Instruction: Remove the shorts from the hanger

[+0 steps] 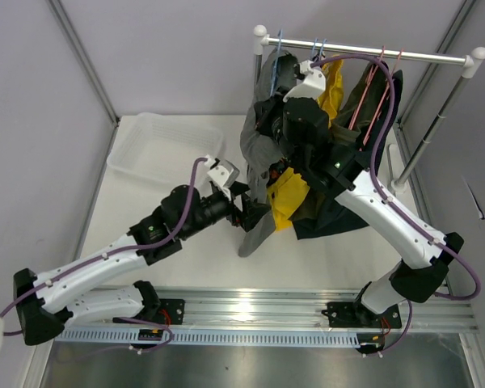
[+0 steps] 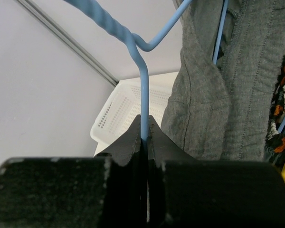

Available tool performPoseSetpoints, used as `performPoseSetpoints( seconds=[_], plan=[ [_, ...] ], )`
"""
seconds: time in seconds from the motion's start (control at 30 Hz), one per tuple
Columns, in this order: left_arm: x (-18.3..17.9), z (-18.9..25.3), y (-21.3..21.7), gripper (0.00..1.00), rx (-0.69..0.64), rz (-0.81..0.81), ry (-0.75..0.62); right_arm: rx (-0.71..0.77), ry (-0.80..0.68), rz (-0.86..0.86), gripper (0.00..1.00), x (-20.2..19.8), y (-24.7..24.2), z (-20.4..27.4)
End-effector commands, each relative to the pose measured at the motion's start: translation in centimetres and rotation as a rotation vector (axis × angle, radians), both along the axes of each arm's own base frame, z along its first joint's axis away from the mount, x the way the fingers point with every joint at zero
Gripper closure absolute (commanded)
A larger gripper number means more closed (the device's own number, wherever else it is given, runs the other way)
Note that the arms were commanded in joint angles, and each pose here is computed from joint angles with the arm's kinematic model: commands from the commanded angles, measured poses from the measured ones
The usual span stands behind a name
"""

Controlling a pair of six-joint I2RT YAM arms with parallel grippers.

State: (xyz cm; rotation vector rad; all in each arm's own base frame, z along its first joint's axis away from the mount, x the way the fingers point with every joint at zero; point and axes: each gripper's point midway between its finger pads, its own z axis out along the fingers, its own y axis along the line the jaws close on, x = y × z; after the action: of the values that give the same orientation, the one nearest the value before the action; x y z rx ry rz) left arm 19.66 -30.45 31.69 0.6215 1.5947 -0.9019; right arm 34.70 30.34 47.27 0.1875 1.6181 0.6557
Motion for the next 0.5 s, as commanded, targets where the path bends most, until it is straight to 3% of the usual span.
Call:
performPoseSetpoints(
  seconds=[0.0, 0.07, 0.1, 0.13, 0.33, 0.47],
  plan=[
    [2.7, 1.5, -0.1, 0.15, -0.028, 0.123, -0.071, 0.15, -0.085, -0.027, 1.0, -1.1, -1.6, 4.4],
    [3.2, 1.5, -0.3, 0.38, -0.029, 0.138, -0.072, 0.147, -0.08, -0.031, 1.0, -1.1, -1.7, 4.0],
    [3.3, 1.5, -0.5, 0.85, -0.032, 0.143, -0.063, 0.15, -0.082, -0.033, 1.0, -1.2, -1.9, 4.0],
    [3.5, 1.4, -0.5, 1.0, -0.026, 0.154, -0.053, 0.146, -0.08, -0.035, 1.0, -1.2, -1.9, 3.9],
    [-0.7, 2.5, 1.4, 1.0, -0.096, 0.077, -0.02, 0.142, -0.088, -0.068, 1.0, -0.6, -3.7, 4.3],
    [-4.7, -0.2, 3.5, 1.0, -0.101, 0.039, 0.048, 0.144, -0.099, -0.105, 1.0, 0.2, -5.6, 4.9]
  ],
)
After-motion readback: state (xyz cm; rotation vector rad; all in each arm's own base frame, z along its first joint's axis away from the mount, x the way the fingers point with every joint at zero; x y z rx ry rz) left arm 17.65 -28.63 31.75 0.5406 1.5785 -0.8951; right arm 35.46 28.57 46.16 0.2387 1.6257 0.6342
